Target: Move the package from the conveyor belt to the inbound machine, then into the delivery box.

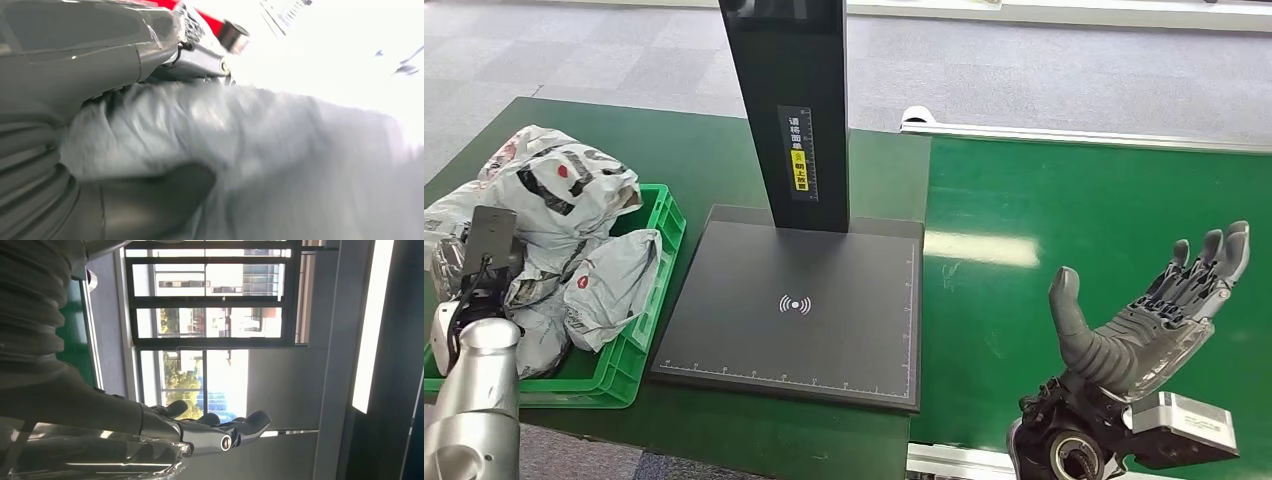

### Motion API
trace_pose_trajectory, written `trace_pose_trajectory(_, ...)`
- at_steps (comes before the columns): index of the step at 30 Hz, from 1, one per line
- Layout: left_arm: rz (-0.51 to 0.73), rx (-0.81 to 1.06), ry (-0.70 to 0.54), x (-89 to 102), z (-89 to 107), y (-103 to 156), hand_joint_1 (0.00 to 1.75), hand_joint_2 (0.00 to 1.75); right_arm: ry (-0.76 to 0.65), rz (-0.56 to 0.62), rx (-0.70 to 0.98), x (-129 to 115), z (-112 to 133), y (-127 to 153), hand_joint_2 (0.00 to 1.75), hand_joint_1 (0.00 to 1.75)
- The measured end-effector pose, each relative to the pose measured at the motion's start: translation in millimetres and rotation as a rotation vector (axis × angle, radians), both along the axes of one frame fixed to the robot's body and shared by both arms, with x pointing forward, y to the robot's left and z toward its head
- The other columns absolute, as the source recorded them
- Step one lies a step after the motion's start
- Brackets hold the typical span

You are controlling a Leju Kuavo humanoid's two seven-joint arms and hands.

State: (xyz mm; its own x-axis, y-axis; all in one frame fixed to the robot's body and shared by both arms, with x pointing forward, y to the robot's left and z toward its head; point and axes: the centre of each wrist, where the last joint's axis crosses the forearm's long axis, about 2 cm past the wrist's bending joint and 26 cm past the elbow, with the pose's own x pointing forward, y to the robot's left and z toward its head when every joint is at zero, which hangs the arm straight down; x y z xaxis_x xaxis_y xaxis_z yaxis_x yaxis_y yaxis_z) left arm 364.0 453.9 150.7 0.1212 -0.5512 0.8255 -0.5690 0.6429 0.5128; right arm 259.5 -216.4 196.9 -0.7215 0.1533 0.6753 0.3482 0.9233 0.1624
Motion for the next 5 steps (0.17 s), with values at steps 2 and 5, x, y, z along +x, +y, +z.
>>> trace_pose_trajectory(2,-0.028,-0.061,-0.147,-6.6,8.6,-11,0.0,1.75,-0.001,-0.001,0.005,0,-2,0,1.75,0.0)
trace_pose_trajectory(5,-0.06,-0.101,-0.305,-16.4,21.4,-24,0.0,1.75,-0.002,-0.004,0.007,0,-4,0,1.75,0.0)
